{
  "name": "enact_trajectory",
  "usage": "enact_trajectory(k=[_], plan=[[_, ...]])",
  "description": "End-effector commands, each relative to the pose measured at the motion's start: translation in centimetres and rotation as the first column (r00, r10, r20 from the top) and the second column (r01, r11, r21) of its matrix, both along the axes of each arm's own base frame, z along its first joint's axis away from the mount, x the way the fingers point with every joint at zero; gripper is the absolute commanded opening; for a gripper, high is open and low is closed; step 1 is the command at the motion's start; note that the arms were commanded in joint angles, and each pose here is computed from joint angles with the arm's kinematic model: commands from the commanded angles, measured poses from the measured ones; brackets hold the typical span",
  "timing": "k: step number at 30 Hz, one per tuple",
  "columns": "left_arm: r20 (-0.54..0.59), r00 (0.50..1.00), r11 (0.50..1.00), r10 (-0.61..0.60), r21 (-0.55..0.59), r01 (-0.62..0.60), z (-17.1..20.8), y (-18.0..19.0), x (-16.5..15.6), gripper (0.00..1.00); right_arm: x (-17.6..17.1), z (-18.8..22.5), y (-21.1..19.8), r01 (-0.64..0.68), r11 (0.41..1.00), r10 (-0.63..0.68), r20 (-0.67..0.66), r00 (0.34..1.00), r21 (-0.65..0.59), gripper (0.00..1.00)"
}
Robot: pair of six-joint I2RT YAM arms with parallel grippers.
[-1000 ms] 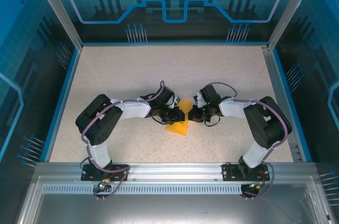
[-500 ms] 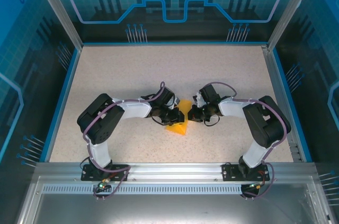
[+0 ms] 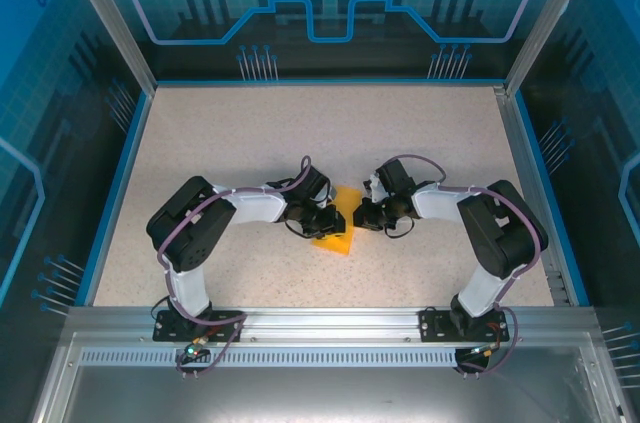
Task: Fold a paper plane with a square sheet of paper (pick it up from the middle)
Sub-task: Fold the triangle a second time at the center of the table.
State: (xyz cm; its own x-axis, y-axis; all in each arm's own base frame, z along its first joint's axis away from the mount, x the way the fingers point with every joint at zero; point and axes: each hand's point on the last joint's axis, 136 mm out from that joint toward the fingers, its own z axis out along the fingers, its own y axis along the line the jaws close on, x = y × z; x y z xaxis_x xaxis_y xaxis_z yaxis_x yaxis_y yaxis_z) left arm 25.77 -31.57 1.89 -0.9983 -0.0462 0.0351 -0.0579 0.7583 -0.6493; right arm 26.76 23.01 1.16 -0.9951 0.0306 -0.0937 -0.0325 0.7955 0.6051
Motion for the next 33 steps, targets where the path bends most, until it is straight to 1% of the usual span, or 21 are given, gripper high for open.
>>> enact_trajectory(k=[1, 4, 7, 13, 17, 28, 30, 33], plan=[[-0.011, 1.000, 0.999, 0.003, 0.038, -0.002, -0.6, 0.5, -0.3, 0.22, 0.3, 0.4, 0.5, -0.011, 1.000, 0.011, 0.015, 1.000, -0.006, 0.15], [-0.016, 1.000, 0.999, 0.002, 0.045, -0.002, -0.7, 0.5, -0.5, 0.22, 0.6, 2.0, 0.0, 0.021, 1.000, -0.021, 0.057, 0.998, -0.009, 0.23], [-0.016, 1.000, 0.999, 0.003, 0.050, -0.002, -0.8, 0.6, -0.6, 0.22, 0.4, 3.6, -0.4, 0.050, 0.999, -0.049, 0.103, 0.993, -0.004, 0.24], [-0.018, 1.000, 0.998, 0.009, 0.057, -0.008, -0.9, 0.7, -0.6, 0.21, -1.6, 3.3, 0.8, 0.011, 1.000, -0.012, 0.069, 0.998, 0.009, 0.13], [-0.017, 1.000, 0.998, 0.008, 0.056, -0.008, -0.9, 0.6, -0.6, 0.21, -1.7, 2.2, 1.4, 0.010, 1.000, -0.010, 0.040, 0.999, 0.002, 0.09], [-0.016, 1.000, 0.999, 0.004, 0.049, -0.003, -0.8, 0.5, -0.6, 0.18, -1.4, -0.4, 1.6, -0.005, 0.999, 0.005, -0.013, 1.000, -0.041, 0.07], [-0.015, 1.000, 0.999, 0.004, 0.044, -0.003, -0.5, 0.4, -0.6, 0.18, -1.6, -1.1, 1.3, -0.004, 0.998, 0.002, -0.029, 1.000, -0.061, 0.07], [0.011, 1.000, 1.000, -0.005, 0.027, 0.005, 0.8, 0.1, -0.1, 0.19, -2.1, -2.2, 0.3, -0.005, 0.994, -0.001, -0.054, 0.999, -0.113, 0.06]])
